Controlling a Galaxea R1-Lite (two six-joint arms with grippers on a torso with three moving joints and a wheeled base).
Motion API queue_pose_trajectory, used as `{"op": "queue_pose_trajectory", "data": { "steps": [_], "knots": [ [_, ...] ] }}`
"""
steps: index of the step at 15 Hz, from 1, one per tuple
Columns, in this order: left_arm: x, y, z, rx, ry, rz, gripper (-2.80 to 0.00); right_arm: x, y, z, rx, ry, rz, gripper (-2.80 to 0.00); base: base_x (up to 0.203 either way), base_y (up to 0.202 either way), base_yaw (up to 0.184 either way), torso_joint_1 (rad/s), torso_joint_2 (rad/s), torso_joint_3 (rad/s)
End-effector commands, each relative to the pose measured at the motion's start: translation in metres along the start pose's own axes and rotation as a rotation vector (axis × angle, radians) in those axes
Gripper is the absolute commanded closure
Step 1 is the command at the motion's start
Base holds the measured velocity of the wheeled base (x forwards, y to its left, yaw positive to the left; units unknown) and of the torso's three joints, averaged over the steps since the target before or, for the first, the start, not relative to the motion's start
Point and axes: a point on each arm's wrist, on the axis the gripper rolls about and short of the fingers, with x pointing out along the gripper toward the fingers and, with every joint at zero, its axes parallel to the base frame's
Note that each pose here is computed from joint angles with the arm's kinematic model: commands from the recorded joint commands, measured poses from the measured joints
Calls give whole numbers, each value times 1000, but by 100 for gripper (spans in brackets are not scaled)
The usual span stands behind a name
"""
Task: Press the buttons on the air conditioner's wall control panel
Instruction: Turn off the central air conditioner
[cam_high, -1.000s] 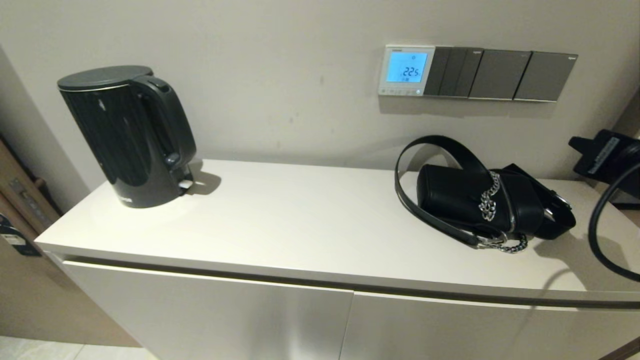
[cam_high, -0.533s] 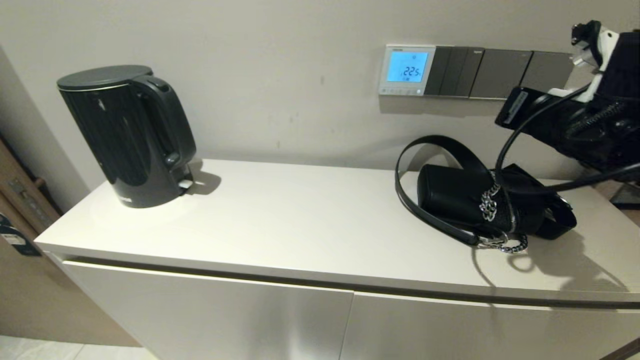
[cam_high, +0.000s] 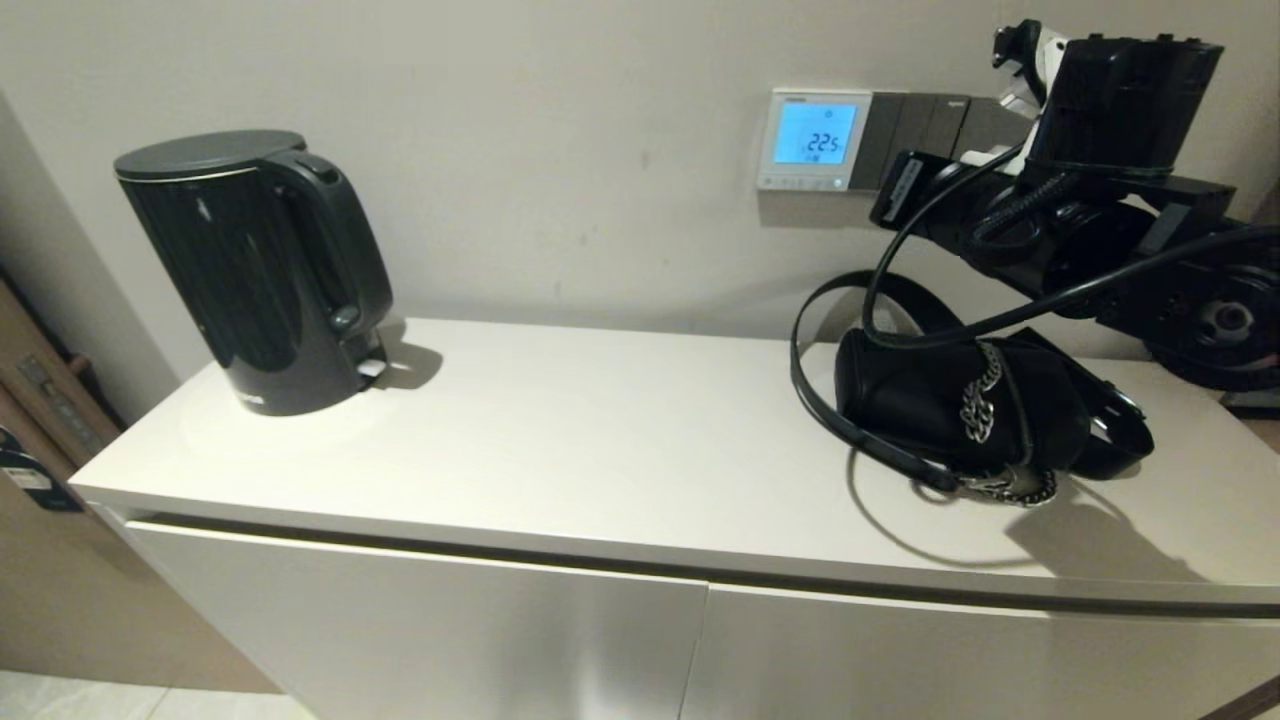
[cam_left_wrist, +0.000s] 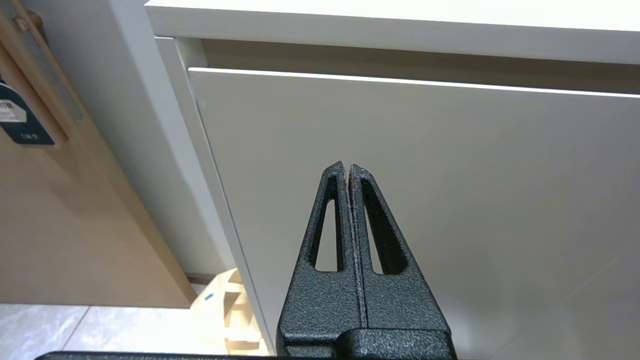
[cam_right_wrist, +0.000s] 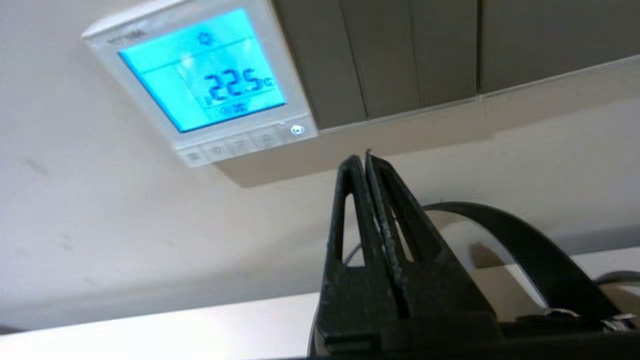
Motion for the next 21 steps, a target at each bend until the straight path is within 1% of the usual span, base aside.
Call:
{"op": "queue_pose_trajectory", "data": {
  "steps": [1, 5, 9, 21],
  "knots": [
    [0, 0, 0, 0, 2, 1, 0, 1, 2, -3, -8, 6, -3, 0, 0, 0, 0, 0, 0, 0],
    [0, 0, 0, 0, 2, 1, 0, 13, 4, -17, -21, 29, -5, 0, 0, 0, 0, 0, 0, 0],
    [0, 0, 0, 0, 2, -1, 0, 26, 8, -27, -36, -3, -2, 0, 0, 0, 0, 0, 0, 0],
    [0, 0, 0, 0, 2, 1, 0, 40, 18, -28, -26, -26, 18, 0, 0, 0, 0, 0, 0, 0]
  ]
}}
